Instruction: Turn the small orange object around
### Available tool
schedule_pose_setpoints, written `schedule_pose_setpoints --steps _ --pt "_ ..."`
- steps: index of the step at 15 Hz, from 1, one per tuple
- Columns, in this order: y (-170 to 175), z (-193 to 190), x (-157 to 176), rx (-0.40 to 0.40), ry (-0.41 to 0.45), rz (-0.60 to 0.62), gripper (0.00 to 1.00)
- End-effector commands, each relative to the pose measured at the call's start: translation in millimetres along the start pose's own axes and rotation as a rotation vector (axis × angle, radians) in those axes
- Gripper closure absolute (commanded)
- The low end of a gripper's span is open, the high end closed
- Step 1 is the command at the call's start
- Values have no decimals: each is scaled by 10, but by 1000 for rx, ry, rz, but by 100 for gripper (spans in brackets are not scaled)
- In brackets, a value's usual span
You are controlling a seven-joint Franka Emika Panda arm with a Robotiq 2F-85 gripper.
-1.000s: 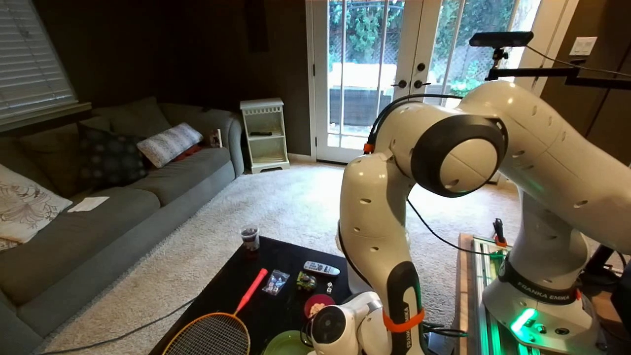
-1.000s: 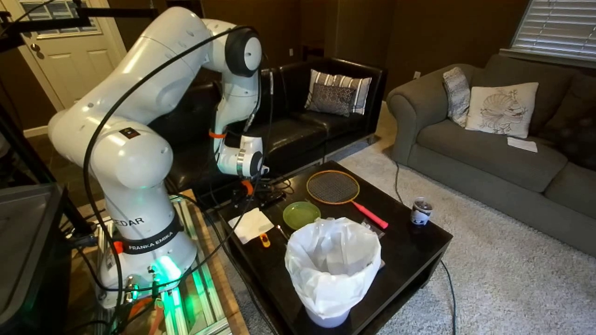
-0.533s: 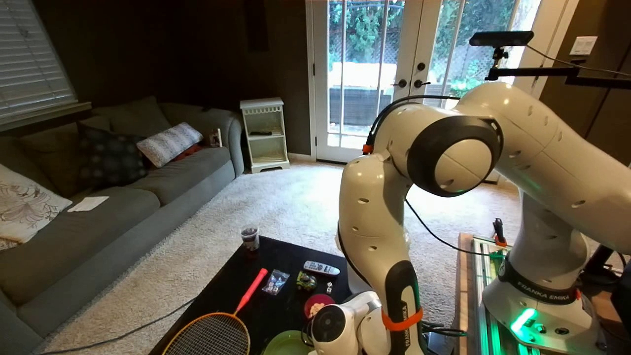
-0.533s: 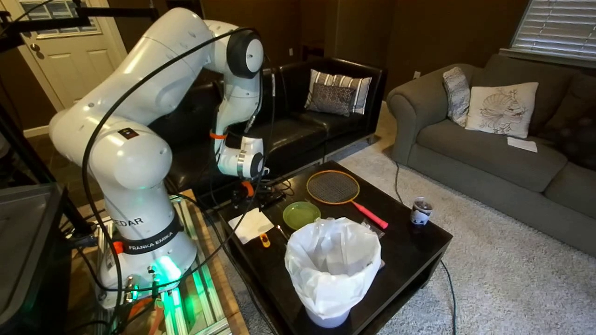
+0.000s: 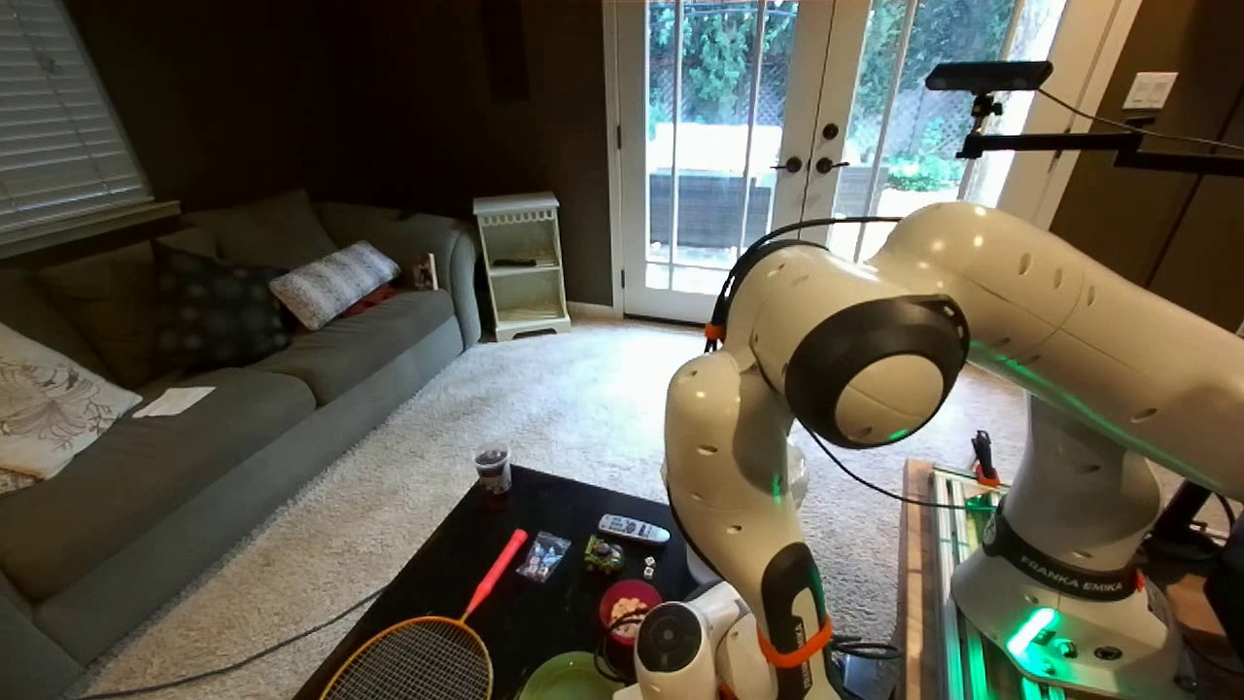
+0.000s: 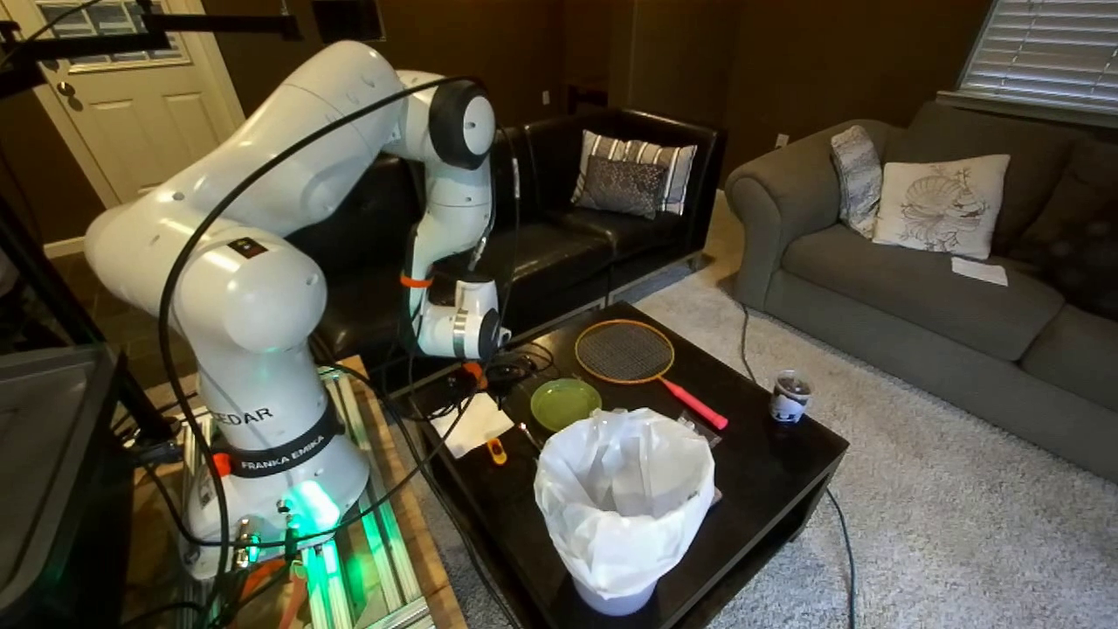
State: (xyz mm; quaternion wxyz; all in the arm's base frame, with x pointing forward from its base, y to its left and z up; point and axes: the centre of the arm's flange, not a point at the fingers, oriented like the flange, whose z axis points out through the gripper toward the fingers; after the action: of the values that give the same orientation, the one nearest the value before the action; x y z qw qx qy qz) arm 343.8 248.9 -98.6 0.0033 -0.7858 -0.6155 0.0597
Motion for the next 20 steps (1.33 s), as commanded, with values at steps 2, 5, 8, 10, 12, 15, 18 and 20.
schedule_pose_setpoints --steps 2,5,8,10,12,15,18,20 --pt "33 315 -73 -68 -8 -47 0" --pt "33 414 -103 -89 -21 -76 0" --pt "27 497 -116 -102 -28 -99 0" --pt "28 556 -143 -105 -36 -104 0" --pt "46 602 -173 -111 -41 -107 0" --pt "99 664 -227 -111 -52 -104 0" --pt "146 718 -283 -116 -59 -93 0" --pt "172 749 -310 -117 -62 -93 0"
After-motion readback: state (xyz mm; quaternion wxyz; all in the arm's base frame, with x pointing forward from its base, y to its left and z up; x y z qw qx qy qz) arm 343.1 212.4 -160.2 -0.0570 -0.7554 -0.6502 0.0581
